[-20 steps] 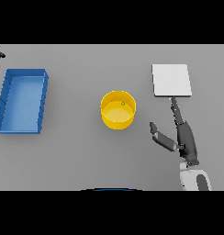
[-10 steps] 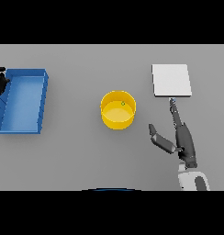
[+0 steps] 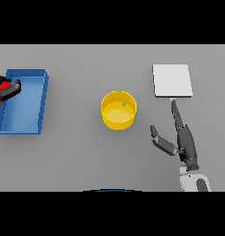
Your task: Pick up the red beaker and tilt it to pour out 1 green nut into yellow bowl. Pick up the yellow bowl and place it on the metallic measuring scale.
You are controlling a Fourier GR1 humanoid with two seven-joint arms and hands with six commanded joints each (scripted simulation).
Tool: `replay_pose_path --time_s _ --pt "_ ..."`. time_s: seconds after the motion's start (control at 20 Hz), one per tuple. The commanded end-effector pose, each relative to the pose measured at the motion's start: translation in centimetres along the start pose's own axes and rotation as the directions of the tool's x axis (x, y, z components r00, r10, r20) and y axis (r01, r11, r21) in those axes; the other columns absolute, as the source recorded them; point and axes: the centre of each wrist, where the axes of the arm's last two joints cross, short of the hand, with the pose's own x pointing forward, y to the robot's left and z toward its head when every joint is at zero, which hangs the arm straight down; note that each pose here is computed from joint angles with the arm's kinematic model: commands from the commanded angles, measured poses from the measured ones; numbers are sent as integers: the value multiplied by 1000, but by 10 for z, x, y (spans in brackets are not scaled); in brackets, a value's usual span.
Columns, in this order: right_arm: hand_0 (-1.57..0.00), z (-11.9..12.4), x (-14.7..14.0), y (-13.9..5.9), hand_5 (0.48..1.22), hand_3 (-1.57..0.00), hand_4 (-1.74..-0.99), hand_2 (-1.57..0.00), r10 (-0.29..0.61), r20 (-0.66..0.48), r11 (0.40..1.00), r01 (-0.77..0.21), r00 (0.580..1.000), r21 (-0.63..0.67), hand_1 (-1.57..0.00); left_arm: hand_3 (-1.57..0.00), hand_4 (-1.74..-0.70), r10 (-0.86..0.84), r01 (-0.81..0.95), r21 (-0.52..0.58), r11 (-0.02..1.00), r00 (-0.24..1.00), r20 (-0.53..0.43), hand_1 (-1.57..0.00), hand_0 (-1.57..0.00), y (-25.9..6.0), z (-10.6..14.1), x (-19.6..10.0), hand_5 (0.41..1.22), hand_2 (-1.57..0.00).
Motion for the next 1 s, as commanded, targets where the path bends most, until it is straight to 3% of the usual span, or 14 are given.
replay_pose_path --time_s 0.0,0.25,0.45,0.6,0.8,0.95 --pt "1 1 -1 0 667 1 -1184 1 6 -3 1000 -6 1000 3 1 -369 -878 -5 6 -20 1000 1000 4 -386 -477 -2 2 -3 710 -392" --pt "1 2 5 2 663 1 -1187 1 6 -27 1000 -6 1000 5 1 -120 -797 21 -20 -27 999 999 26 -126 -156 0 -3 -2 678 -128" --pt "1 -2 9 7 660 1 -1203 1 73 -25 997 -73 997 0 1 -49 -785 63 -64 12 998 995 73 -51 -63 9 -4 2 674 -52" --pt "1 -13 16 7 694 1 -1162 1 93 20 992 -94 996 81 1 -24 -780 78 -79 8 997 992 99 -26 -32 5 -4 0 679 -26" --pt "1 -36 29 2 707 1 -1234 1 225 111 943 -245 968 227 1 -9 -786 80 -80 1 997 994 80 -10 -12 0 -8 4 704 -10" --pt "1 -54 41 -2 683 1 -1278 1 396 166 848 -429 903 311 1 -4 -794 88 -87 -12 996 992 94 -5 -6 -3 -6 10 710 -5"
